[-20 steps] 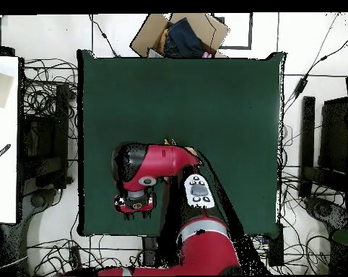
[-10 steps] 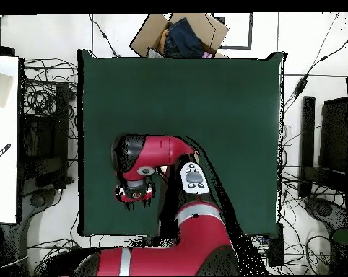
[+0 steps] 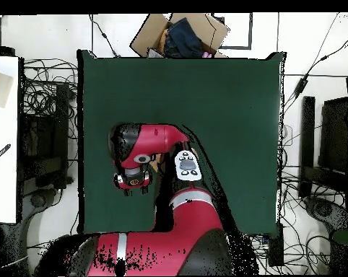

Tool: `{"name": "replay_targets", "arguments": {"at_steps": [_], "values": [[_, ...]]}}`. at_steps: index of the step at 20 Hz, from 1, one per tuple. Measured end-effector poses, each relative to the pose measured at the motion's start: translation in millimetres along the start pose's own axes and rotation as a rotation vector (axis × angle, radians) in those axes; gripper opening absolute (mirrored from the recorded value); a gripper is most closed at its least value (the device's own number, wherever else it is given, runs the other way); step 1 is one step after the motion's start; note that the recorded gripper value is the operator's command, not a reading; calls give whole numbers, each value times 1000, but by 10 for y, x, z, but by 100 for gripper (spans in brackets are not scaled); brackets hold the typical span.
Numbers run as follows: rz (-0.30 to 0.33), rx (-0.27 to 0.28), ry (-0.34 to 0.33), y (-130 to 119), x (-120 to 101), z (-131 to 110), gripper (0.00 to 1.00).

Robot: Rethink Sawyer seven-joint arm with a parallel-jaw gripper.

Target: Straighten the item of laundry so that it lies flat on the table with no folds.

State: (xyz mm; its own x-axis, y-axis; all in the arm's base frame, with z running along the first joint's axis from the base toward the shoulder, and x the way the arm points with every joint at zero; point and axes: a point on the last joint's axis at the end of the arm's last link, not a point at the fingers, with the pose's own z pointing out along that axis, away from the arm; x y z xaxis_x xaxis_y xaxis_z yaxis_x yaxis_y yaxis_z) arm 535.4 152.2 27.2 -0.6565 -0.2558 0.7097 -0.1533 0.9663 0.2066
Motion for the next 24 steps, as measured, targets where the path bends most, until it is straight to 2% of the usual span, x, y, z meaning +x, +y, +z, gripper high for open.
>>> {"name": "replay_targets", "arguments": {"at_steps": [6, 16, 24], "values": [[-6, 6, -53, 6, -127, 3, 100], [-10, 28, -200, -13, -341, -14, 100], [-25, 16, -291, 8, -482, -83, 100]]}}
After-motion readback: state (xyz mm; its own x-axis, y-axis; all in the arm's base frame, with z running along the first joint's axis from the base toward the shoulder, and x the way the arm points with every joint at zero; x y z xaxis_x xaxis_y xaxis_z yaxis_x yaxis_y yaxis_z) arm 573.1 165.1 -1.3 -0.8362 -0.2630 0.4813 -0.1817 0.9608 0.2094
